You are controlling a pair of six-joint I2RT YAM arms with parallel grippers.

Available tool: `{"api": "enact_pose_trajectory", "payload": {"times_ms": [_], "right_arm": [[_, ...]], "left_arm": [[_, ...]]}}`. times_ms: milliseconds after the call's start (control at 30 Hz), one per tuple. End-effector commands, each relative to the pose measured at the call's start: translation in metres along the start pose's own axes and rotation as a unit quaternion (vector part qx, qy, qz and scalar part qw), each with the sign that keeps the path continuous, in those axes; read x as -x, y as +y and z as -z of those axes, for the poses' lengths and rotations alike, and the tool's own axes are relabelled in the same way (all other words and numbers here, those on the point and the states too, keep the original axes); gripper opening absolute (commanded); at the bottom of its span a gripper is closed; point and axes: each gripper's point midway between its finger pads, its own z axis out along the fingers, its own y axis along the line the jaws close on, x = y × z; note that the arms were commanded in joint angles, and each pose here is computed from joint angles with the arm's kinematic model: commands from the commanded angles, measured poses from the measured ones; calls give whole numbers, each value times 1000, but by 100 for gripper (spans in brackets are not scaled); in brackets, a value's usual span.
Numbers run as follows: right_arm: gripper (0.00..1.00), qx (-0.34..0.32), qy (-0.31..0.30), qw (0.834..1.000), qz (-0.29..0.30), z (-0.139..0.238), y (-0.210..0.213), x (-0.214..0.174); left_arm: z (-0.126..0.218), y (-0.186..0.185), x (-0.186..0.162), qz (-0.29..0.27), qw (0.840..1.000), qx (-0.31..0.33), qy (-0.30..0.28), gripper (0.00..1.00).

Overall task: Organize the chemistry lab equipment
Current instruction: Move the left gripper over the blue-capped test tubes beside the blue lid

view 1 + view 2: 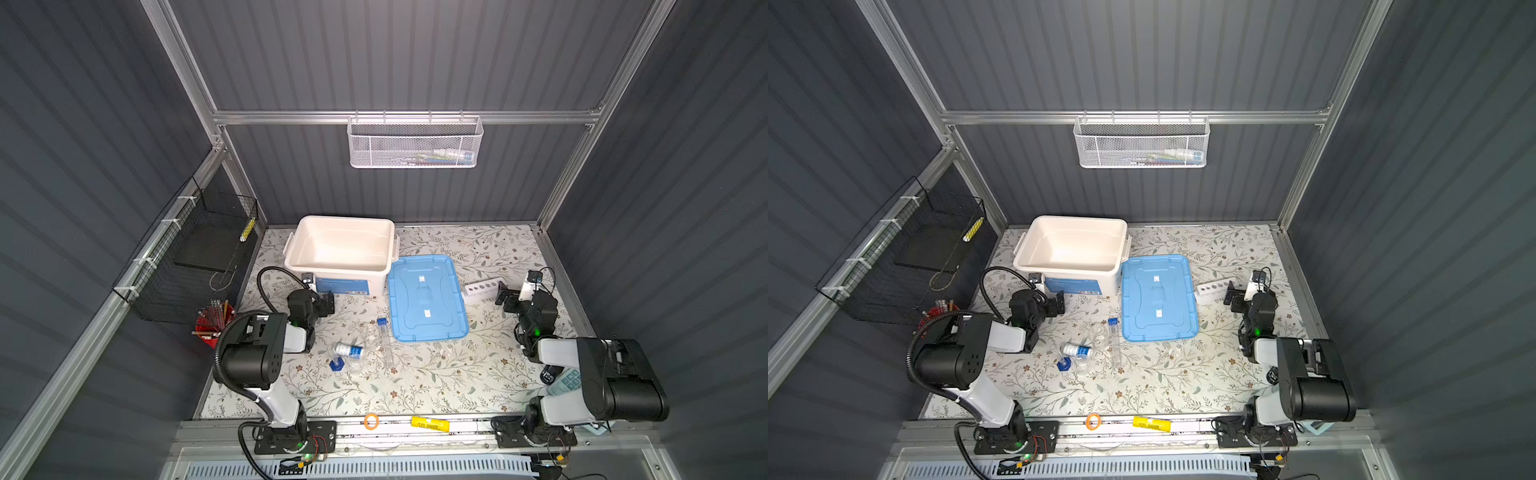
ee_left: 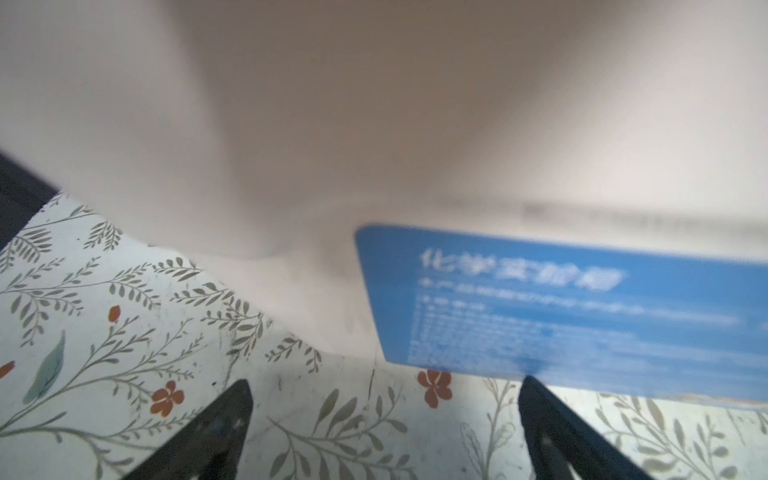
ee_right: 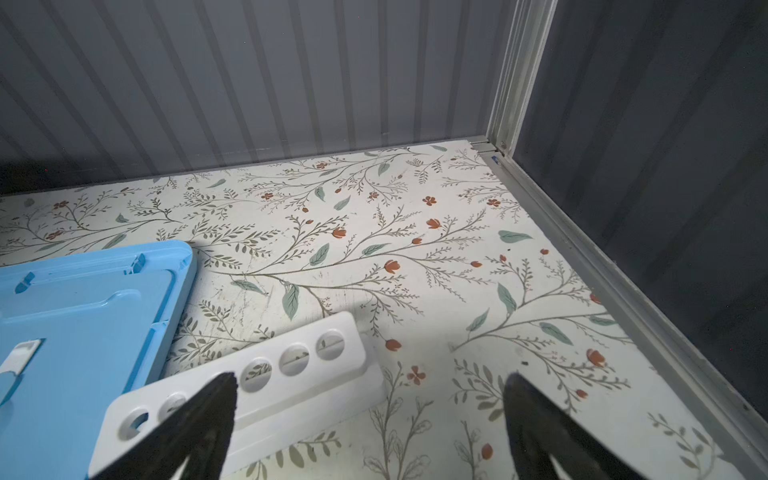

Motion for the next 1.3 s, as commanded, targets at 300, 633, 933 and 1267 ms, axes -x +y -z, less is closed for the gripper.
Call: {"api": "enact_pose_trajectory", "payload": {"times_ms": [300,633,933,1267], "right_arm": [[99,2,-7,1000,-4,-4,-1,6],[99,3,-8,1000,-6,-4,-1,7],[99,9,-7,1000,-8,-4,-1,6],[89,22,24,999,-1,1,6,35]], "left_arm": [[-5,3,12,-6,1000,7,-18,100],[-5,4,11,-5,1000,7,-16,100],[-3,5,15,-4,1000,11,-24,86],[43,33,70,44,995,81,-27,84]]}}
